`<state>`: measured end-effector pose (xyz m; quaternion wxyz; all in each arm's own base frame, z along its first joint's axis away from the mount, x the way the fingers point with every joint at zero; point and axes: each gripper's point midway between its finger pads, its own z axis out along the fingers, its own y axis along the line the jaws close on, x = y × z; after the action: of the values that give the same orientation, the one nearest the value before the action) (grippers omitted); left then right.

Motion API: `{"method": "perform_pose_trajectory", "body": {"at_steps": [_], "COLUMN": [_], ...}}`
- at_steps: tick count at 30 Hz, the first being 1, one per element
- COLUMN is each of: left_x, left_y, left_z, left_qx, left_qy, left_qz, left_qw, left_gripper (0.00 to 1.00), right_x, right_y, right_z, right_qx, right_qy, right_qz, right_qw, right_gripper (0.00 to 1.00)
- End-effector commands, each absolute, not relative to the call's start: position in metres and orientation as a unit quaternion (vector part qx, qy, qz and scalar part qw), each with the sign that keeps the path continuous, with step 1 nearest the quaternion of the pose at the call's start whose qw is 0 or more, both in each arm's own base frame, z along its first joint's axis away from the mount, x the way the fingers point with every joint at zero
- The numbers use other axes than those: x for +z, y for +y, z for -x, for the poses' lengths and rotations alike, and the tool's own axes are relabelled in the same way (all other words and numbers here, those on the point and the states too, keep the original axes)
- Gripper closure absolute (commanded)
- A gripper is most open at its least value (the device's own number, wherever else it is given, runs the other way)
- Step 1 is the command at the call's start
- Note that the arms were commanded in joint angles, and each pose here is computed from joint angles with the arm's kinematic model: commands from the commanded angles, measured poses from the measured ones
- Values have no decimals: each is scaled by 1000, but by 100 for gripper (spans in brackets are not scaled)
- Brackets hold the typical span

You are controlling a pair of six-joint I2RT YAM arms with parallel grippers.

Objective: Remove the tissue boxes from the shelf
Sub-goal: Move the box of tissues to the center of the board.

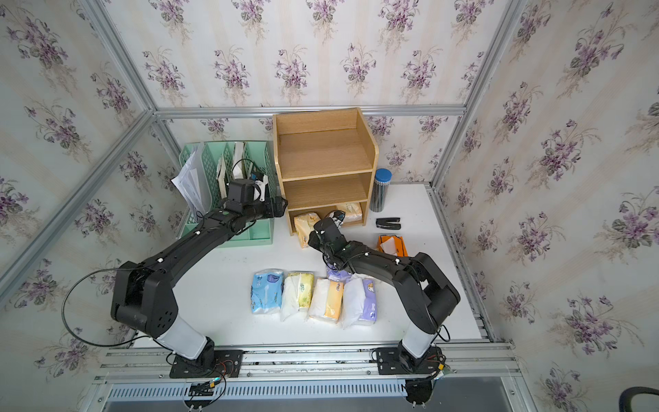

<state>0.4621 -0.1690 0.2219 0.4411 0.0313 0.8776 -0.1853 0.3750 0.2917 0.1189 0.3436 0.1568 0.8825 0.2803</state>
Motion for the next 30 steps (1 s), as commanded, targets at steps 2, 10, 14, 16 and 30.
{"method": "perform_pose_trajectory", "body": {"at_steps": [2, 10, 14, 16, 30], "left_x": [226, 223, 219, 218, 218], "left_y": [-169, -172, -174, -175, -181], "left_z": [-461, -459, -458, -458, -456], "left_qx": [-188, -193, -194, -194, -187], "left_qy": [876, 878, 880, 881, 882], "left_qz": [-29, -28, -28, -29, -32], "left_qw": [443, 436, 432, 431, 431], "left_gripper": [7, 8, 8, 8, 8], "right_x": [99, 91, 75, 67, 64], "right_y": [262, 284, 300, 303, 296], "right_z": [-389, -431, -439, -438, -401], "right_qx": [213, 223, 231, 231, 261], "right_qy": [903, 907, 915, 919, 916], "right_qz": [-132, -57, -28, -23, -2], "right_qw": [350, 353, 329, 320, 306], "right_gripper": [57, 58, 60, 62, 72]}}
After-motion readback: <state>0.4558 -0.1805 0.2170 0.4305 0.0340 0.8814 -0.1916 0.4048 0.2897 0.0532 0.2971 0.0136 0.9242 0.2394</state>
